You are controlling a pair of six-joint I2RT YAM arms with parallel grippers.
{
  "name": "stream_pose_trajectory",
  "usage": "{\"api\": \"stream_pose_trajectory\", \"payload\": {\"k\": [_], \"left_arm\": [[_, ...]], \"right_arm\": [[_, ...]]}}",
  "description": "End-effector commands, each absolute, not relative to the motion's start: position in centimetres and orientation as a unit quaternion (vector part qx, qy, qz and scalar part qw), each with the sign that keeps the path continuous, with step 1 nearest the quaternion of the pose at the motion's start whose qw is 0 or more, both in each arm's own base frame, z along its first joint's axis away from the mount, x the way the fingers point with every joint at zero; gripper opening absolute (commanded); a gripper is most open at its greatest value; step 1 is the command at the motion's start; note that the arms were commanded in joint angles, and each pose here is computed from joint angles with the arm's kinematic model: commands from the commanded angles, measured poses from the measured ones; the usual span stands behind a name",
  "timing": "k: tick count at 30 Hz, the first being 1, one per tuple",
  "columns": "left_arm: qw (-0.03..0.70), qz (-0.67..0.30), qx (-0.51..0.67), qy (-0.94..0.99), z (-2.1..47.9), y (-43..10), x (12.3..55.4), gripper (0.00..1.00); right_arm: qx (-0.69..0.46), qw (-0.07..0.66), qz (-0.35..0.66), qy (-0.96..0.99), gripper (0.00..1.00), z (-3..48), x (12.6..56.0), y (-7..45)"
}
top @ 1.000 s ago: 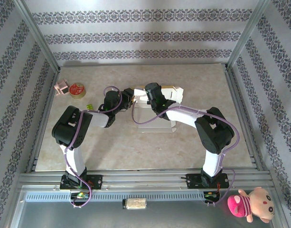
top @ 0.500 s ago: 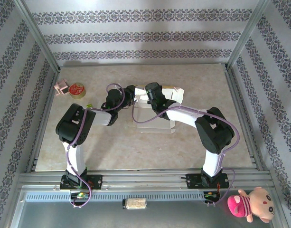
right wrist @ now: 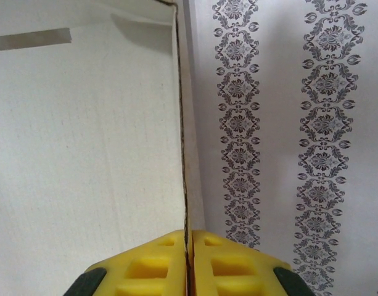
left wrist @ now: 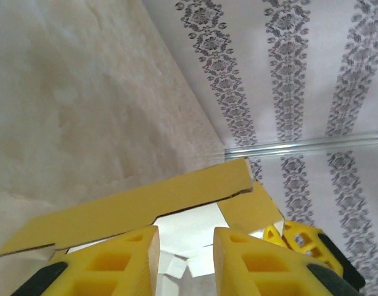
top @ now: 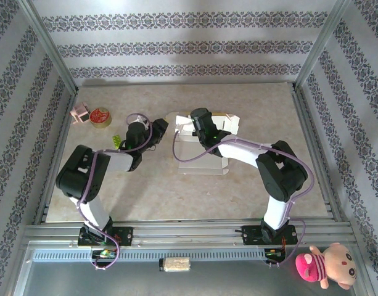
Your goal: Fold the paper box
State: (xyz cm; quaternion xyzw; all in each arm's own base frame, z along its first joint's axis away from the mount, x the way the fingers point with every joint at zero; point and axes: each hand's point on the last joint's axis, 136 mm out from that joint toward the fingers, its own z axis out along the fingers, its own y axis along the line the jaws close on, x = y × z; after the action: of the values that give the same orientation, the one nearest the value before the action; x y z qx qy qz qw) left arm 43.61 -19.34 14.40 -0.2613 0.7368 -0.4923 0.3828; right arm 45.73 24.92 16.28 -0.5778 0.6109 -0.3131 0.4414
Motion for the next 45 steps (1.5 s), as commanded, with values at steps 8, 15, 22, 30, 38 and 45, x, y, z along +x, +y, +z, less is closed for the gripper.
{"api": "stream_pose_trajectory", "payload": {"k": [8, 15, 22, 30, 38, 45], "left_arm": [[0.394, -0.320, -0.050, 0.860, 10.0, -19.9, 38.9, 0.23], [0.351, -0.337, -0.047, 0.872, 8.5, -21.9, 39.9, 0.28], [0.338, -0.343, -0.054, 0.875, 7.8, -23.3, 42.3, 0.30], [0.342, -0.288, -0.070, 0.891, 6.0, -22.3, 44.2, 0.36], [0.308, -0.334, -0.069, 0.888, 4.6, -24.4, 44.7, 0.33], [0.295, -0.363, -0.067, 0.881, 4.5, -25.4, 44.7, 0.26]], "right_arm": [[-0.569, 0.451, -0.306, 0.615, 0.11, 16.8, 45.7, 24.6], [-0.569, 0.451, -0.307, 0.616, 0.11, 16.8, 45.7, 24.6], [-0.569, 0.449, -0.308, 0.616, 0.11, 16.7, 45.7, 24.6], [-0.569, 0.450, -0.308, 0.616, 0.11, 16.7, 45.6, 24.6], [-0.568, 0.451, -0.307, 0.617, 0.11, 16.8, 45.6, 24.6], [-0.567, 0.452, -0.304, 0.618, 0.11, 16.7, 45.7, 24.7]]}}
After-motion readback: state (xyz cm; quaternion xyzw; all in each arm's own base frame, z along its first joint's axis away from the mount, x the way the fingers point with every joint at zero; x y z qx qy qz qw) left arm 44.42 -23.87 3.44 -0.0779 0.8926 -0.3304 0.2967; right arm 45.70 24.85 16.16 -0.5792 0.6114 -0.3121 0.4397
